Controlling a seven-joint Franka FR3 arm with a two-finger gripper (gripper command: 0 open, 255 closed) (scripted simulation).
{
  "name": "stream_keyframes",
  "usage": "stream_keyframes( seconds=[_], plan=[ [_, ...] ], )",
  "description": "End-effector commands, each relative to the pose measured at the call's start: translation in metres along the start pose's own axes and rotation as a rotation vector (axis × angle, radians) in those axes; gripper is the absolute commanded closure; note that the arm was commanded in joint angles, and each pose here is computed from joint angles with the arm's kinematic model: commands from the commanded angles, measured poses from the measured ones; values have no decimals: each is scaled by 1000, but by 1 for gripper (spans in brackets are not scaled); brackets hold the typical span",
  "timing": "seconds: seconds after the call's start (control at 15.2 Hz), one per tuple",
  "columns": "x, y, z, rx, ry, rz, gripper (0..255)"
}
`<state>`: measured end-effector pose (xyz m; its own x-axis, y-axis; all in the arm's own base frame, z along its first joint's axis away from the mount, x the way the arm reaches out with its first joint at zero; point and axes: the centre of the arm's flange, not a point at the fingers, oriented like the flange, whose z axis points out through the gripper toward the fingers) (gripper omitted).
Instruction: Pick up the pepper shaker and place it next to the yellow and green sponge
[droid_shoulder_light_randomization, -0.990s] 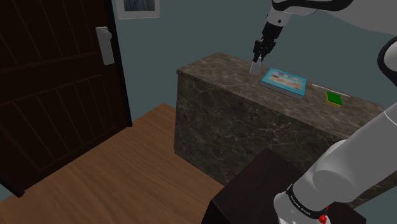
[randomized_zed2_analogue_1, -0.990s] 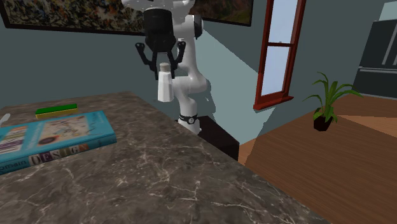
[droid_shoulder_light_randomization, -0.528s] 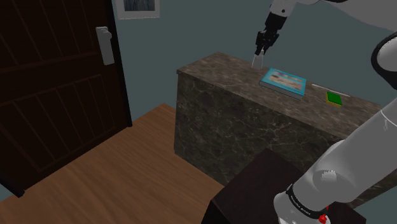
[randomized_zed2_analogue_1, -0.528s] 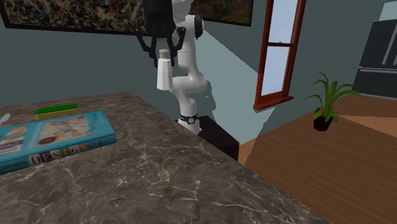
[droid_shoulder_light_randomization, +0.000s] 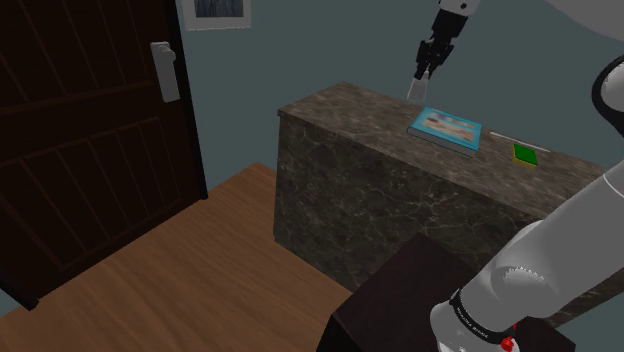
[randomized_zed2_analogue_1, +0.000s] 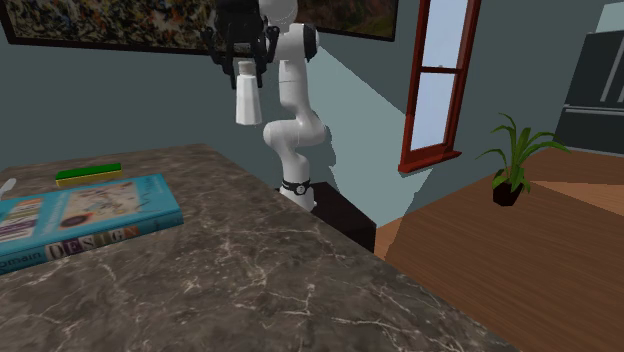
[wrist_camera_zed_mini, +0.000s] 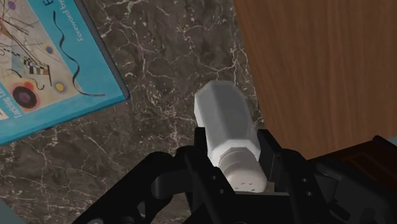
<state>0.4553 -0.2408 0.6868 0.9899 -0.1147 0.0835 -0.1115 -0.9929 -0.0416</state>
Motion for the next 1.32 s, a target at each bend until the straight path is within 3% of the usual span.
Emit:
stream_keyframes(
  seconds=[0.0, 1.25],
  plan=[
    [-18, 15, -2, 0, 0, 0, 255],
    [-218, 164, -26, 0, 0, 0, 255]
  ],
)
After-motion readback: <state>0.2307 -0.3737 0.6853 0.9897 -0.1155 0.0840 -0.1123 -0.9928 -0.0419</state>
